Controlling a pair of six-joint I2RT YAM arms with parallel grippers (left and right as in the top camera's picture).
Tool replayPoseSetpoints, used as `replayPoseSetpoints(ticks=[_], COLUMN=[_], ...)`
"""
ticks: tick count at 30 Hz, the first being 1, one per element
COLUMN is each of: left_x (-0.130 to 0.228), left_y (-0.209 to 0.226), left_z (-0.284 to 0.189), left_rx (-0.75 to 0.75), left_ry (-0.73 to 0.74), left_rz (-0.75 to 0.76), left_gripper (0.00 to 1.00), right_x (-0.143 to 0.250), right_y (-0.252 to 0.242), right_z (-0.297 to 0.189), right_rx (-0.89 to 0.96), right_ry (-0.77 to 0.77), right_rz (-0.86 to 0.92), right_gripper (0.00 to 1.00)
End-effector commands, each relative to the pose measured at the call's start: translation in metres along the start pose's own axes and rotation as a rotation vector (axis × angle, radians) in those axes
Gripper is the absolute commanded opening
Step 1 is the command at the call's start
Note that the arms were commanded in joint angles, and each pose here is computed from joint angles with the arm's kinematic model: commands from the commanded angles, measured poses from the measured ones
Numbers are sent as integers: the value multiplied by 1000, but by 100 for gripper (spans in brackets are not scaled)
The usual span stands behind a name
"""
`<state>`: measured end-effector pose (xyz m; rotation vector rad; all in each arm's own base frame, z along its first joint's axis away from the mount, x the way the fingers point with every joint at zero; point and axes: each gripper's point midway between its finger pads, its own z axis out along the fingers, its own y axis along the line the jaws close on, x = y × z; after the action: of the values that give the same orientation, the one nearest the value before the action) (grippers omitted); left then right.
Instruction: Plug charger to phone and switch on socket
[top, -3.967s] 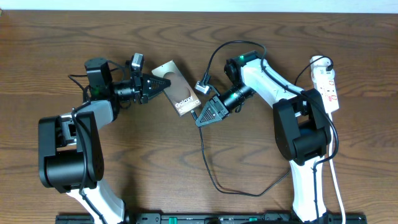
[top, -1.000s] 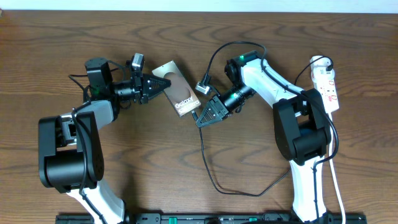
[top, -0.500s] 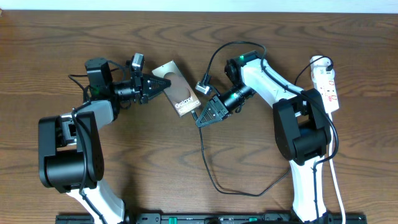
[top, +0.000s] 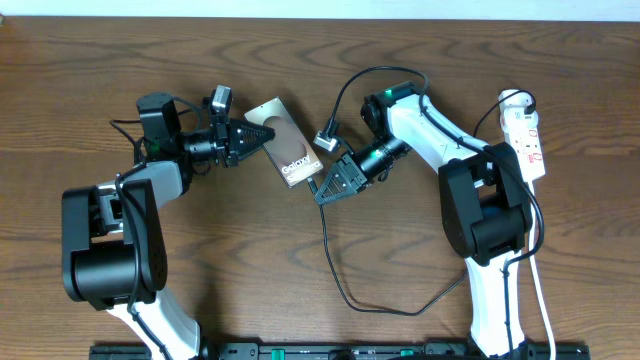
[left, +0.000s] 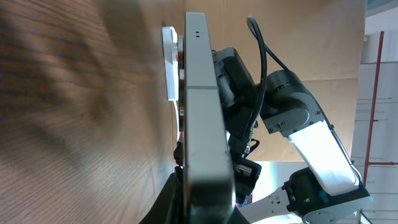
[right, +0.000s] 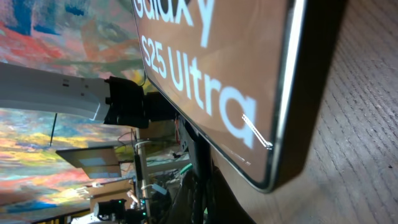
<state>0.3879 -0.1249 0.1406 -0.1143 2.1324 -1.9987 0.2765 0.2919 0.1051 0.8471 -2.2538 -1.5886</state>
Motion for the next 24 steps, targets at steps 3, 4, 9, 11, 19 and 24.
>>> replayPoseSetpoints(ticks=[3,4,9,11,19,24], left_x=[9,9,9,9,9,9], left_y=[-6,-6,-6,-6,-6,-6], left_z=[1,1,1,1,1,1], left_rx=[32,32,32,32,32,32], left_ry=[45,45,45,45,45,45], left_rz=[19,19,19,19,18,18], left_gripper=[7,7,7,7,7,7], right_x=[-2,-2,-3,-3,-8,-11], right_y=[4,4,3,3,0,-3], right_z=[6,6,6,6,6,2], right_rx=[-33,-33,-31,-30,-22,-19], right_ry=[-3,-4,-6,-8,-22,-37], right_rz=[14,14,7,5,17,28], right_gripper=[1,1,1,1,1,1])
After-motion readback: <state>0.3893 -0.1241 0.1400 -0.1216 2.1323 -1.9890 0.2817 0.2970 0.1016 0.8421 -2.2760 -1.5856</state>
